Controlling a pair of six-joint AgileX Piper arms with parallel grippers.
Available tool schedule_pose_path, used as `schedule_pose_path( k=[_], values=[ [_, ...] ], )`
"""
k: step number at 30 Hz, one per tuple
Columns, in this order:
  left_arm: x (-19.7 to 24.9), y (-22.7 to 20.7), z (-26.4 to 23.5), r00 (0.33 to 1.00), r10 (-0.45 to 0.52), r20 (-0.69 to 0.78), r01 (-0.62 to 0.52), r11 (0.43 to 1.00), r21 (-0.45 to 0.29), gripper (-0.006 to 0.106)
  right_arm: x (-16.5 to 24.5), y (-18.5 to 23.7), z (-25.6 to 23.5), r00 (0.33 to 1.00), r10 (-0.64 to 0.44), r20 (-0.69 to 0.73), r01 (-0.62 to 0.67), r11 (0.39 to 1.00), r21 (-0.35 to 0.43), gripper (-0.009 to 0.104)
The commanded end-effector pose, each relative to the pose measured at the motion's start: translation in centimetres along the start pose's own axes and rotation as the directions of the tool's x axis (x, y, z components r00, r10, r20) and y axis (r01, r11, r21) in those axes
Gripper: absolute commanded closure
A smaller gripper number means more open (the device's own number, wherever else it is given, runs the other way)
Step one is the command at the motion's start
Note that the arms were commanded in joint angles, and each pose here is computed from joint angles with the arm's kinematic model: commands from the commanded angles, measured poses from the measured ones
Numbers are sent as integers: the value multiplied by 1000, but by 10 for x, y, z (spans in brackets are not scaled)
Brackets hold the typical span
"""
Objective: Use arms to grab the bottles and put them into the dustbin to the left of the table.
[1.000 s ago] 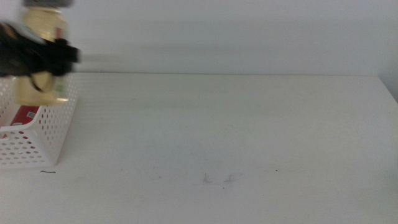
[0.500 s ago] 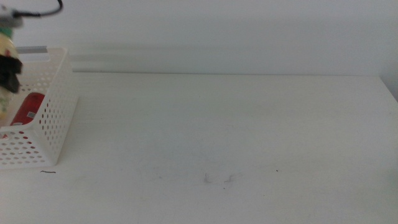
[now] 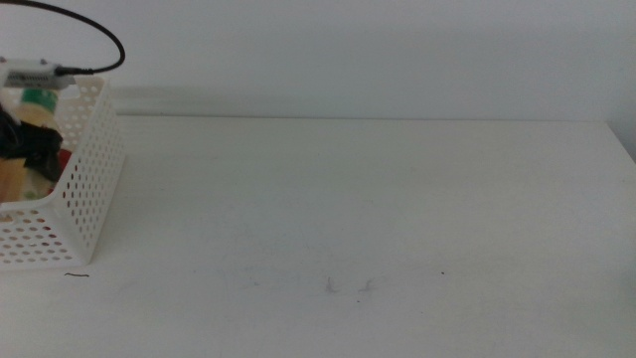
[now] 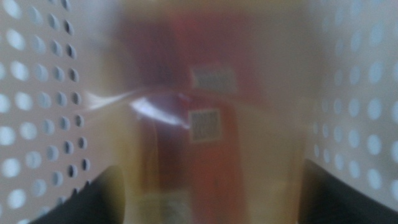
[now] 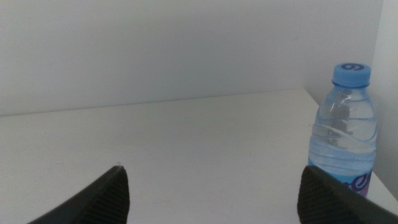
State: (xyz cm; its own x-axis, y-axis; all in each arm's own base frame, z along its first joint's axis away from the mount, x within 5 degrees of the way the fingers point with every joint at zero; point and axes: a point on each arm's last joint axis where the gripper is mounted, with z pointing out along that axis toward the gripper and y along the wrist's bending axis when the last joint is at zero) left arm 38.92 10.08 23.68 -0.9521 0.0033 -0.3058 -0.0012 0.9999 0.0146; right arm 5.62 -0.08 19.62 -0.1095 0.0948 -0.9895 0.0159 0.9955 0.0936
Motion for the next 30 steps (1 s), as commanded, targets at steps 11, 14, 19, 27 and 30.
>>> schedule_pose_path(
  k=[11, 14, 19, 27, 30],
  values=[
    [22, -70, -153, 951, 143, 274, -161, 986, 44, 7, 0, 0, 0, 1000, -9, 12, 9, 1000, 6, 16],
    [45, -104, -199, 907, 204, 370, -268, 954, 131, 7, 0, 0, 0, 1000, -9, 12, 9, 1000, 6, 16],
    [95, -157, -281, 742, 280, 609, -534, 796, 285, 7, 0, 0, 0, 1000, -9, 12, 9, 1000, 6, 16],
    [135, -181, -343, 559, 281, 780, -707, 653, 272, 7, 0, 0, 0, 1000, -9, 12, 9, 1000, 6, 16],
    [141, -180, -349, 526, 291, 800, -727, 642, 245, 7, 0, 0, 0, 1000, -9, 12, 9, 1000, 6, 16]
  ],
)
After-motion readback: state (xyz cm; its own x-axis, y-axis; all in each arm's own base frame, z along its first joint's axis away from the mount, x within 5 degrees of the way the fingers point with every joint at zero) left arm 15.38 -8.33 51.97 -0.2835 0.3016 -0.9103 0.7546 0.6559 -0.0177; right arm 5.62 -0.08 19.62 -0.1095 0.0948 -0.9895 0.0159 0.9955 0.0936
